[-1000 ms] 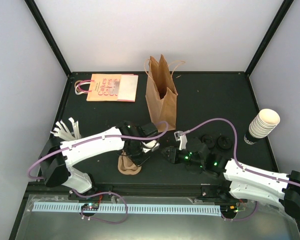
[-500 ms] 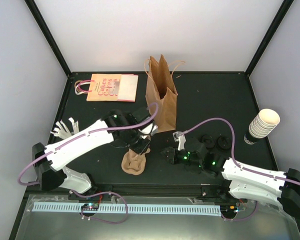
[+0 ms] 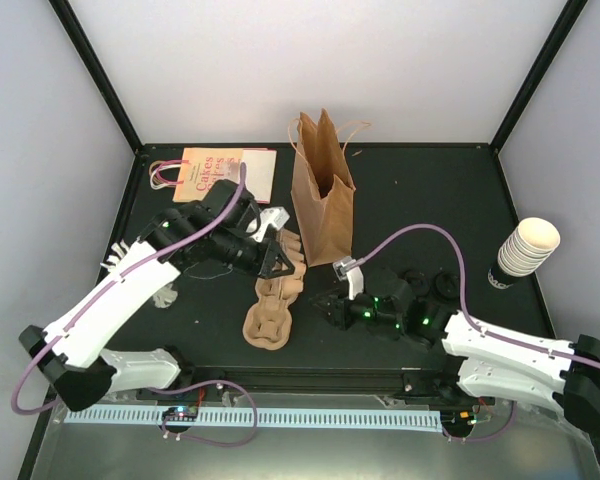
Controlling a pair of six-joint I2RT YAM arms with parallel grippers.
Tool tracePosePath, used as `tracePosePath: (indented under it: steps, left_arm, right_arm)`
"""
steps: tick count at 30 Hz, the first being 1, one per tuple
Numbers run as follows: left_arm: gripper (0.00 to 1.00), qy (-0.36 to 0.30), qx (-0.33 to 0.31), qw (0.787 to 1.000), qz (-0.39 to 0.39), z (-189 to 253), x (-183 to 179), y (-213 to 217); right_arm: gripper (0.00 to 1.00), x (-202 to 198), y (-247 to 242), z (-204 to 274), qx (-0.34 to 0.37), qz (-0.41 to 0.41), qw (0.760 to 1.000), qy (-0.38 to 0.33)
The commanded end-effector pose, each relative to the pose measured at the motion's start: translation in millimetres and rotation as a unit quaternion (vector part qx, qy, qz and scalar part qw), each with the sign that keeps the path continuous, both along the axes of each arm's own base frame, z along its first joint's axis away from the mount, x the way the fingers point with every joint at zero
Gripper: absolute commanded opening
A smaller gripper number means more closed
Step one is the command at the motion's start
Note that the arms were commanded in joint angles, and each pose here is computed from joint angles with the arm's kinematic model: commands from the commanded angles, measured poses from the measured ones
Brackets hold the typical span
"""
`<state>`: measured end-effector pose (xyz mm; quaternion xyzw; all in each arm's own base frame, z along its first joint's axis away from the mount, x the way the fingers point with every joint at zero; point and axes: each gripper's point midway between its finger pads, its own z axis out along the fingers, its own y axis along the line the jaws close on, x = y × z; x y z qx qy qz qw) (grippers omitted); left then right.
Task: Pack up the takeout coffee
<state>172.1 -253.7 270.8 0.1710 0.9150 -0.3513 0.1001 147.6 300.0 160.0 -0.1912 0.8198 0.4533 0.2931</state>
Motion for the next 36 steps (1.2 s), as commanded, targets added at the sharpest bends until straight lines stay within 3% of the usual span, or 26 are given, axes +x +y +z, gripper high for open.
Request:
tracePosePath:
  steps: [1, 5, 13, 23, 31, 36]
  left_arm:
    - [0.09, 0.01, -0.139, 0.99, -0.037, 50, -20, -21]
    - [0.11, 0.022, -0.188, 0.981, -0.047, 64, -28, -26]
    - [0.14, 0.021, -0.186, 0.981, -0.053, 65, -31, -24]
    - [0.16, 0.019, -0.178, 0.981, -0.074, 63, -33, -25]
    - [0.17, 0.026, -0.182, 0.979, -0.089, 61, -37, -27]
    - [0.17, 0.03, -0.179, 0.979, -0.092, 57, -38, -27]
  right_arm:
    - [0.37, 3, 3, 40, -0.002, 0.038, 0.992, -0.12]
    - [0.52, 11, -6, 59, -0.019, 0.021, 0.984, -0.178]
    - [0.98, 17, -36, 95, -0.02, -0.014, 0.952, -0.305]
    - [1.0, -13, -43, 112, -0.022, 0.072, 0.871, -0.486]
    - [1.0, -26, -18, 109, -0.066, 0.189, 0.821, -0.535]
    - [1.0, -14, -12, 120, -0.076, 0.167, 0.806, -0.562]
